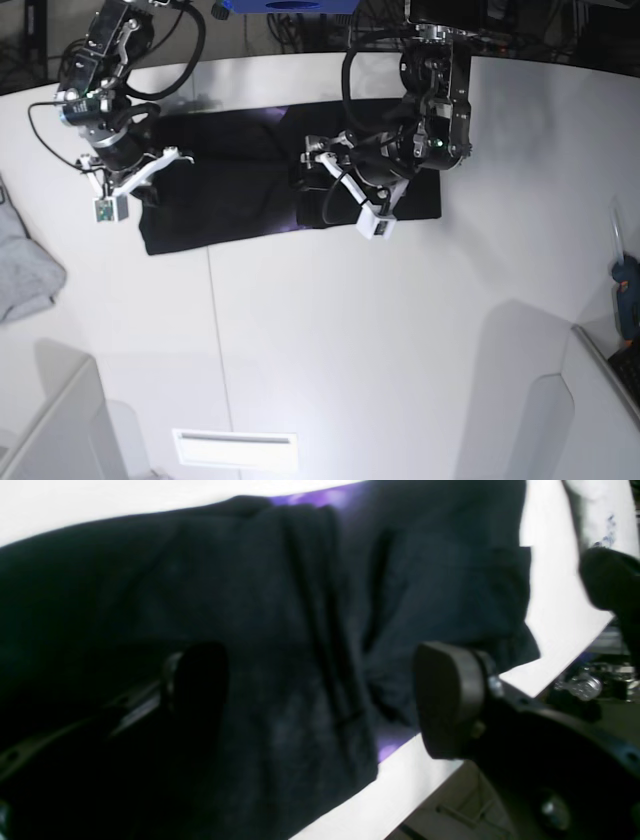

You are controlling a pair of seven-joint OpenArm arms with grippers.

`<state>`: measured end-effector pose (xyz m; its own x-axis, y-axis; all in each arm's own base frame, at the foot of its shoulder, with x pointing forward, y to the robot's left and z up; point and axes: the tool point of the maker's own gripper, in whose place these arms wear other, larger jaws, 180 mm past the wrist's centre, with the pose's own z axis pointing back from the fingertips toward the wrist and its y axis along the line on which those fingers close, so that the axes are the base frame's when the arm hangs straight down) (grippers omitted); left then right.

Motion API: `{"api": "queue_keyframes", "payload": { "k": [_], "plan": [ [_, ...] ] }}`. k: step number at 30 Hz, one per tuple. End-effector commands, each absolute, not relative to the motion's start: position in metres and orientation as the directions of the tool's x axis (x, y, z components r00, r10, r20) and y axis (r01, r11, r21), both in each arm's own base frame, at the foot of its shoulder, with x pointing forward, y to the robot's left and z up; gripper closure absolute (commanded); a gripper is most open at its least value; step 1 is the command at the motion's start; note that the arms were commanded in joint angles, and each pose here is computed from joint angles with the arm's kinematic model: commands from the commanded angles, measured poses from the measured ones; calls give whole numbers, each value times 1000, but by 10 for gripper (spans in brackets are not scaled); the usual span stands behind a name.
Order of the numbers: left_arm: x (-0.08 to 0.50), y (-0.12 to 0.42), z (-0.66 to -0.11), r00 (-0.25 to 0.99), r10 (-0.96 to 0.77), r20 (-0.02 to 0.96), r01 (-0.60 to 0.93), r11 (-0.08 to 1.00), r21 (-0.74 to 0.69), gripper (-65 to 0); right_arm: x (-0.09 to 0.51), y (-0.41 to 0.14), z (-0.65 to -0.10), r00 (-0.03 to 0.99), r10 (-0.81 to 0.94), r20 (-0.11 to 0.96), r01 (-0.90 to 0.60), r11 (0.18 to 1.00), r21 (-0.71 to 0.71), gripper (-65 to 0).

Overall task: Fold the T-shirt properly
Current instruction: 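Release the folded hem end and raise the left gripper, then grasp the folded end with the left gripper and the collar end with the right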

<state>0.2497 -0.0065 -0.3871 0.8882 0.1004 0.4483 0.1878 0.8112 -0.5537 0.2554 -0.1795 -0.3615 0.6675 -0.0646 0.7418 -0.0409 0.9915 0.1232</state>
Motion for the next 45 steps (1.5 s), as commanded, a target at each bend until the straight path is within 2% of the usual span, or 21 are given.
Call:
{"api": "queue_keyframes", "payload": {
  "k": [1,3,5,6,7,8,9,10,12,13,15,20,25,30,35,45],
  "plan": [
    [259,-10,-374,867,115,485,210,797,-565,-555,264,-183,-348,625,-65,778,-43,992,118,0],
    [261,-7,-370,859,124,497,210,800,-562,-550,265,-183,-348,624,-64,779,-44,992,116,0],
    [263,9,-366,845,104,524,224,822,-524,-477,266,-184,-347,622,-60,781,-45,993,113,0],
    [263,24,-366,838,94,537,222,841,-494,-398,268,-185,-345,618,-59,784,-47,993,111,0],
    [261,39,-367,835,97,541,205,858,-471,-288,269,-185,-345,625,-56,779,-48,993,109,0],
    [260,54,-368,831,108,546,183,873,-452,-184,267,-185,-347,639,-52,768,-48,993,108,-54],
    [261,72,-367,824,125,552,153,890,-430,-69,268,-186,-348,650,-43,758,-52,994,101,-137],
    [260,94,-369,820,148,553,111,907,-406,0,269,-190,-348,665,-28,746,-58,994,89,-224],
    [257,139,-372,809,192,556,19,936,-351,0,271,-191,-352,694,15,720,-95,993,70,-354],
    [254,157,-373,806,204,556,-14,945,-326,0,272,-188,-353,700,43,713,-126,990,64,-368],
    [241,196,-376,804,225,551,-85,960,-267,0,273,-195,-356,724,93,684,-160,987,35,-356],
    [206,270,-375,765,283,578,-237,959,-155,0,275,-217,-377,804,26,594,-88,993,76,-342],
    [184,300,-383,724,259,640,-267,960,-87,0,277,-219,-386,819,-2,573,-71,992,104,-344],
    [169,300,-412,731,277,624,-281,955,-96,0,280,-218,-387,821,-6,572,-72,991,113,-345],
    [176,268,-425,737,249,629,-208,968,-139,0,277,-226,-402,854,-16,521,-59,990,127,-345],
    [190,250,-414,714,234,660,-166,972,-166,0,262,-211,-434,891,-121,438,-56,927,371,-342]
  ]
}}
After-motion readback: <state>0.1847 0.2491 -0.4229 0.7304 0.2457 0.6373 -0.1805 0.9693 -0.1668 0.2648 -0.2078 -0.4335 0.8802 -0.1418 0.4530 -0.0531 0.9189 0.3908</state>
